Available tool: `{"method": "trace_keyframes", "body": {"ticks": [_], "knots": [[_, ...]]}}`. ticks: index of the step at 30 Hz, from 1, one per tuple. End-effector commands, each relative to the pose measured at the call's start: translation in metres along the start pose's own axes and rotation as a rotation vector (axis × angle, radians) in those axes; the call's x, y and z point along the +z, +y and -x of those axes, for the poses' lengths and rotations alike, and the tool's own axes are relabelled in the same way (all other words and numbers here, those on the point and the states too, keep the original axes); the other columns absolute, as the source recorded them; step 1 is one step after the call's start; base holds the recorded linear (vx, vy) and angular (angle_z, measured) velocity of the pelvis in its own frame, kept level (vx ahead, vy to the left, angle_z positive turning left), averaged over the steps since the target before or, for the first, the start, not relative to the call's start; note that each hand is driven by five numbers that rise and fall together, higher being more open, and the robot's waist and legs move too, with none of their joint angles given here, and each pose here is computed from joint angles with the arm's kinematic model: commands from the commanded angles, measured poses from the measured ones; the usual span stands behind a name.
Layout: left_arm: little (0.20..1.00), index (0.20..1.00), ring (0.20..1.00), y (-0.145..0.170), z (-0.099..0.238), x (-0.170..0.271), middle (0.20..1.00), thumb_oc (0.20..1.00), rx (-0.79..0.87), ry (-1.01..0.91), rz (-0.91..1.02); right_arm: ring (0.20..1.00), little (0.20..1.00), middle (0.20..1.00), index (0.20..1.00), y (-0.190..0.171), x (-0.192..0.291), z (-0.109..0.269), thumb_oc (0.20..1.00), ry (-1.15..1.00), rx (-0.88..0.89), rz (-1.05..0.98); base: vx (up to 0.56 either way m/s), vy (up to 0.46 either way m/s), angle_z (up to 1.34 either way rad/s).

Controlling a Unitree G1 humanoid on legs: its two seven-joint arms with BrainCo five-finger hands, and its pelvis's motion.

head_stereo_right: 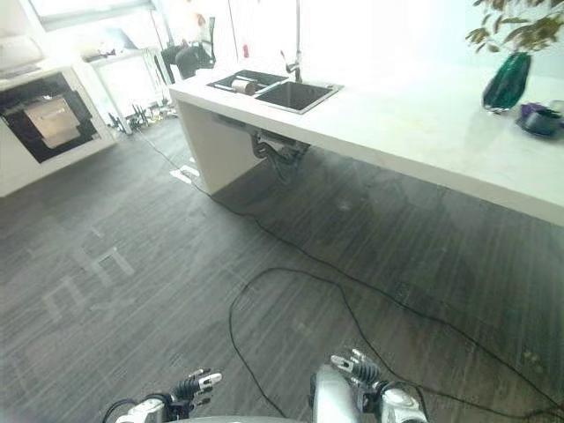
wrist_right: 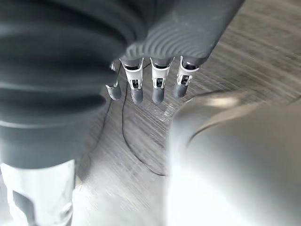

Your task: Place the dishes in the dishwasher.

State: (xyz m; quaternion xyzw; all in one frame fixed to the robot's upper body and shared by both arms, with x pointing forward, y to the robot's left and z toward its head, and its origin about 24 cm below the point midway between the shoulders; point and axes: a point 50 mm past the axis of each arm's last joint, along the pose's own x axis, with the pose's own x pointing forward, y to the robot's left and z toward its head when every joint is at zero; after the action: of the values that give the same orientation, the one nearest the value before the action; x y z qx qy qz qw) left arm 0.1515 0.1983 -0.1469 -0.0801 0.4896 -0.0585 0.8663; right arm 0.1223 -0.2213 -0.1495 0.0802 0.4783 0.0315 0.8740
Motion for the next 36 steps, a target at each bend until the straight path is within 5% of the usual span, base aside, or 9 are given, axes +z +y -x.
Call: {"method": "trace_keyframes", "body": {"ticks": [1, 15, 36], "knots": [[1.0, 1.0, 1.0, -0.005, 0.003, -0.021, 1.0, 1.0, 0.001, 0.033, 0.014, 1.0, 1.0, 1.0, 1.0, 0.01, 0.014, -0.008, 1.0, -0.043, 0.032, -0.006, 0.43, -0.225, 0.91], [1.0, 1.0, 1.0, -0.004, 0.002, -0.015, 1.0, 1.0, -0.007, 0.015, 0.014, 1.0, 1.0, 1.0, 1.0, 0.001, 0.022, -0.007, 1.0, -0.01, 0.002, 0.011, 0.25, -0.112, -0.22], [1.0, 1.0, 1.0, 0.0, 0.004, -0.021, 1.0, 1.0, -0.012, 0.08, -0.108, 1.0, 1.0, 1.0, 1.0, 0.0, -0.001, -0.003, 1.0, 0.026, -0.045, -0.08, 0.21, 0.303, -0.19]]}}
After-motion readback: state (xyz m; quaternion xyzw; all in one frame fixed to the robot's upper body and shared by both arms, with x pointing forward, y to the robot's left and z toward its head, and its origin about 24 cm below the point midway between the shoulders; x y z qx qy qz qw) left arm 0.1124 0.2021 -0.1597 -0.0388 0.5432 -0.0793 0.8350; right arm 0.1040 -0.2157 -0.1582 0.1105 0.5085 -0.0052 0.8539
